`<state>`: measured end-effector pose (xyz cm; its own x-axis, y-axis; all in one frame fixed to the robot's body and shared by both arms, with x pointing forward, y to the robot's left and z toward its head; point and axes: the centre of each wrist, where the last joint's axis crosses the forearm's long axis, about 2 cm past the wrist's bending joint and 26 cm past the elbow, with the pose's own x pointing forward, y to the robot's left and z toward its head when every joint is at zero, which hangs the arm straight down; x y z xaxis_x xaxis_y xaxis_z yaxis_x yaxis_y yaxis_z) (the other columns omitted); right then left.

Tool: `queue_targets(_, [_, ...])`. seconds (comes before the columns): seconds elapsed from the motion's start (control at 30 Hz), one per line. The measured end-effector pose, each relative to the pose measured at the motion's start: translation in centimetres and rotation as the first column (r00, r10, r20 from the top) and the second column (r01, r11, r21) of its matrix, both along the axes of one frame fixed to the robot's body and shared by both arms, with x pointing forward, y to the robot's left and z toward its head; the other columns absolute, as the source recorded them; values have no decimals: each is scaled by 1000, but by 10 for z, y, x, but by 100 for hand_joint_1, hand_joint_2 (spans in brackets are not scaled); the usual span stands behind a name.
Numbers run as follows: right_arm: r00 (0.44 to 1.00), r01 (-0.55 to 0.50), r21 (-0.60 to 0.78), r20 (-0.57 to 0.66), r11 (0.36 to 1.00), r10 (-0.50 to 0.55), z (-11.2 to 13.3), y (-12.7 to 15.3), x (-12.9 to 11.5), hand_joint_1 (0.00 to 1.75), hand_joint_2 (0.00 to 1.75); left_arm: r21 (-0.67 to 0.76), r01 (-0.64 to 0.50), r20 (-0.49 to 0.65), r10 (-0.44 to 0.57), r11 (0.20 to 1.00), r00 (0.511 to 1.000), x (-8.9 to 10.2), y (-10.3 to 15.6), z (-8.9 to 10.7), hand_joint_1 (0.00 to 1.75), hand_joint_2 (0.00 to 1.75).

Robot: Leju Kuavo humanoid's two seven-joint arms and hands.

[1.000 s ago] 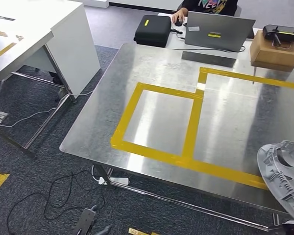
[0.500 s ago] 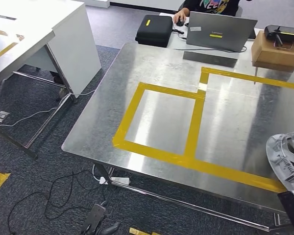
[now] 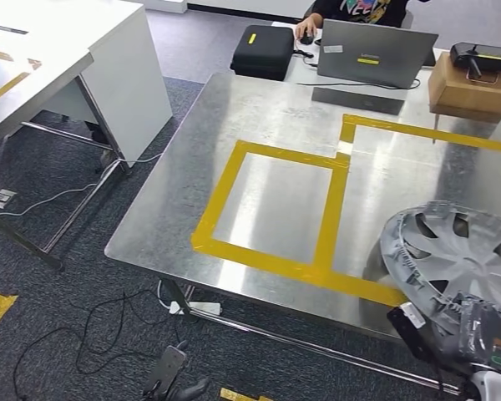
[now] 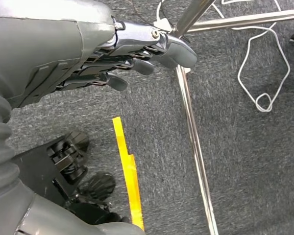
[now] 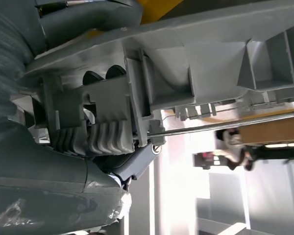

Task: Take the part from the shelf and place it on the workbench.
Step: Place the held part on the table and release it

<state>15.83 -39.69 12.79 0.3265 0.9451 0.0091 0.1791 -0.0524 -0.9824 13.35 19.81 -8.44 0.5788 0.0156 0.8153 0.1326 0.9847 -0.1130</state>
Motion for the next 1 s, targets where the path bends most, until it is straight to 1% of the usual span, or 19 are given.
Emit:
queue_targets(0.17, [988,-155,-3,-12,988,155,-6,40,12,175,175,6,21,1,-21,1000,1000,2,-1,1,0,175])
queue_targets(0.23, [982,-188,-6,-17,982,188,-8,50,13,175,175,7,27,2,-27,1000,1000,2,-1,1,0,175])
queue_targets(0.3, [981,-195,-6,-18,981,195,-9,53,12,175,175,9,31,0,-31,999,1000,2,-1,1,0,175])
queue_targets(0.53, [983,-179,-9,-28,984,179,-13,34,5,175,175,16,40,0,-40,999,999,3,-1,1,0,175])
queue_targets(0.77, [997,-65,-60,-38,996,63,-13,3,-3,175,175,15,36,0,-36,999,999,3,-1,1,0,175])
queue_targets(1.0, [999,-15,-57,-40,998,12,-13,-16,-7,175,175,13,34,1,-34,999,999,3,-1,1,0,175])
